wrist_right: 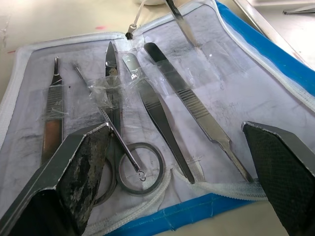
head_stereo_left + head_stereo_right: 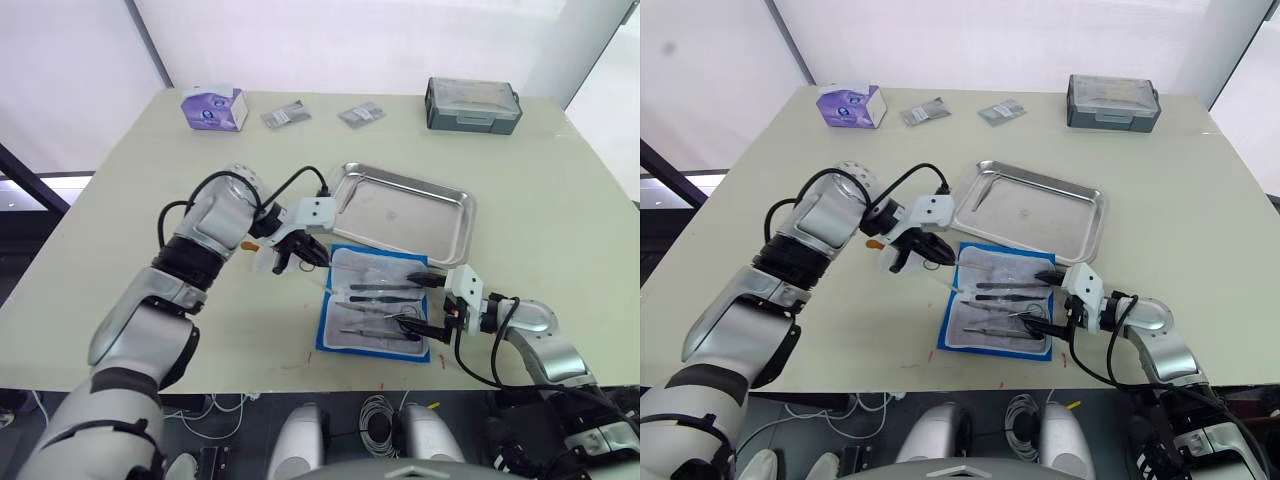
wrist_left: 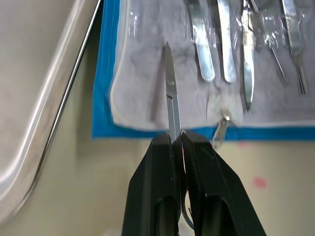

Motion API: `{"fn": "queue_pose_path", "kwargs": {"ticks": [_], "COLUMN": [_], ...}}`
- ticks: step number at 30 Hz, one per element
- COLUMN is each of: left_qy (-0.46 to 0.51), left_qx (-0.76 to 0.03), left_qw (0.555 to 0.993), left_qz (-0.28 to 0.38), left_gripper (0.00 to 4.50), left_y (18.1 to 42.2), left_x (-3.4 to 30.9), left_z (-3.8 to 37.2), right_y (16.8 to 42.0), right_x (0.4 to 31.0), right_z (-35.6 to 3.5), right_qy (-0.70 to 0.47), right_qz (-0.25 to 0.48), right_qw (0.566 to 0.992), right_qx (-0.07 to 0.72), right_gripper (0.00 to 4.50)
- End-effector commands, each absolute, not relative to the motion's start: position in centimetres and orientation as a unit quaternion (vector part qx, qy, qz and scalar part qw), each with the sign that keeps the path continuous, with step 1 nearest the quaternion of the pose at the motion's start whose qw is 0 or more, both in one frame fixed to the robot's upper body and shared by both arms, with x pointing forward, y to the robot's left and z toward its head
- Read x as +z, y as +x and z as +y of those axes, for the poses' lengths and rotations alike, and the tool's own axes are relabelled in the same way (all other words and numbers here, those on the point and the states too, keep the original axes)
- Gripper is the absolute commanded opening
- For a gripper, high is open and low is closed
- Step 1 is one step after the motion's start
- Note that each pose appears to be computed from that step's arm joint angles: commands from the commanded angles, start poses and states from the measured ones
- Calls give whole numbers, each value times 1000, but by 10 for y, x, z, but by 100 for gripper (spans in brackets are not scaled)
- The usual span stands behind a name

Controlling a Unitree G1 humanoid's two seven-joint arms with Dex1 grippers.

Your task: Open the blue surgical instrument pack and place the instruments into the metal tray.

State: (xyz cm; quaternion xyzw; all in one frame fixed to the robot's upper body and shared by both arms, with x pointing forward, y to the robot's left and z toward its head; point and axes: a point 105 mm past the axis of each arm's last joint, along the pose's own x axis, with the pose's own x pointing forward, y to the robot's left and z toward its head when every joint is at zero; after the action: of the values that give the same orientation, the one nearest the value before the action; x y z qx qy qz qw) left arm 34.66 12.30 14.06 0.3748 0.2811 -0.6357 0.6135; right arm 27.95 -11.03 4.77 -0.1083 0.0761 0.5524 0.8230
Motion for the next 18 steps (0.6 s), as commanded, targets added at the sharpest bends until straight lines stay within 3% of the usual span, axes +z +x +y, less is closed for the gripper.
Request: {"fn": "queue_pose_path", "kwargs": {"ticks": [1,9,18], "left_qy": [379,323,242], "left_qx": [-663,-671,-650], "left_qw": [590,629,703], "left_qz": [263,225,156], "left_gripper": [5,5,5], "left_y": [337,337,354], "left_x": [152,185,205], "left_z": [119,123,89], "right_y": [259,259,258], "right_x": [-9,-9,-9], "right_z": [-119,-119,-120], "right_qy": [-112,-112,-114], "right_qz": [194,193,193], "right_qw": [807,808,807], "right_qx": [547,546,546], "right_gripper": [450,450,450]}}
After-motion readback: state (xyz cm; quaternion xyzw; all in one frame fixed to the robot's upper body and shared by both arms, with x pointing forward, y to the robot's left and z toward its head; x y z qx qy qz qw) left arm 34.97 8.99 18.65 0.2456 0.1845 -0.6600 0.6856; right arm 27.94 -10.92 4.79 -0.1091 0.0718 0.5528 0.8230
